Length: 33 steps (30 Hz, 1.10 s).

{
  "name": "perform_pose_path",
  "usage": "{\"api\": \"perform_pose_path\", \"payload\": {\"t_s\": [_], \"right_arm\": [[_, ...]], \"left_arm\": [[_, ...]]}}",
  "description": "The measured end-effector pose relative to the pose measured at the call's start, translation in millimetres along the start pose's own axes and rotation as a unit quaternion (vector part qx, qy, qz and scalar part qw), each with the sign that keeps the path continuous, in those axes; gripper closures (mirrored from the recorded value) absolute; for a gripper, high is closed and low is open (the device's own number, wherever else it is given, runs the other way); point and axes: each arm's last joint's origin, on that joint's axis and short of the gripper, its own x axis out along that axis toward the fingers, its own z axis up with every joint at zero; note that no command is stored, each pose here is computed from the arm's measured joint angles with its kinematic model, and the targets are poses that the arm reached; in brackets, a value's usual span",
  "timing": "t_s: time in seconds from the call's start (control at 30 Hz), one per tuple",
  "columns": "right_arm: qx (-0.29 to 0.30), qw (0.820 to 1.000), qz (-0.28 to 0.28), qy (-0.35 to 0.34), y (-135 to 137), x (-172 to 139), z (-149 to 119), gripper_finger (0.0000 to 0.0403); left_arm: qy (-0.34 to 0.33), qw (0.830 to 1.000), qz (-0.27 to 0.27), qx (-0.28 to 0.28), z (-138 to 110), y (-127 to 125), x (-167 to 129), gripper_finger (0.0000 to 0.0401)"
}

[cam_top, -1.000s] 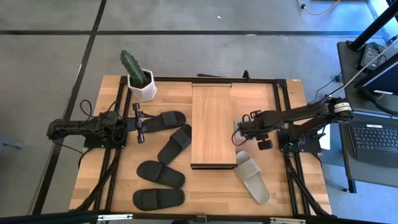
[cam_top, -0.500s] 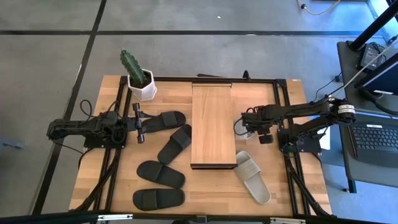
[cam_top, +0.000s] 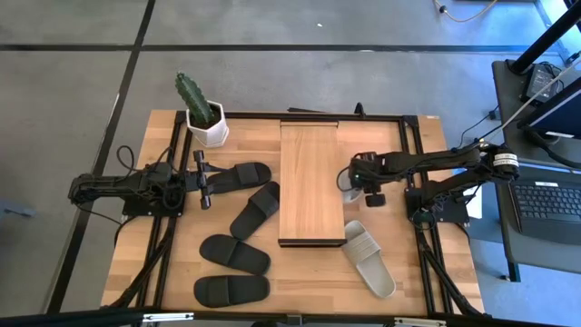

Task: Pick and place slides into the shelf
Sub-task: Put the gray slipper under the shelf

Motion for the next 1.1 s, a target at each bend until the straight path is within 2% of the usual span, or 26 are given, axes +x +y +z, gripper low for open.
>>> {"api": "perform_pose_path", "payload": {"t_s": [0.13,0.3,0.53,0.6,0.8,1.1], "right_arm": [[0.007,0.999,-0.004,-0.032,-2,0,6,0.0269],[0.011,0.996,0.026,-0.084,-1,0,15,0.0269],[0.012,0.996,0.035,-0.086,-1,0,15,0.0269],[0.01,0.996,0.035,-0.077,0,0,13,0.0269],[0.013,1.0,0.015,0.012,2,1,-2,0.0269],[0.014,1.0,0.014,0.017,1,6,0,0.0269]], "left_arm": [[0.0,1.0,0.0,0.0,0,0,0,0.0254],[0.0,1.0,0.0,0.0,0,0,0,0.0254],[0.0,1.0,0.0,0.0,0,0,0,0.0254],[0.0,1.0,0.0,0.0,0,0,0,0.0254],[0.0,1.0,0.0,0.0,0,0,0,0.0254],[0.0,1.0,0.0,0.0,0,0,0,0.0254]]}}
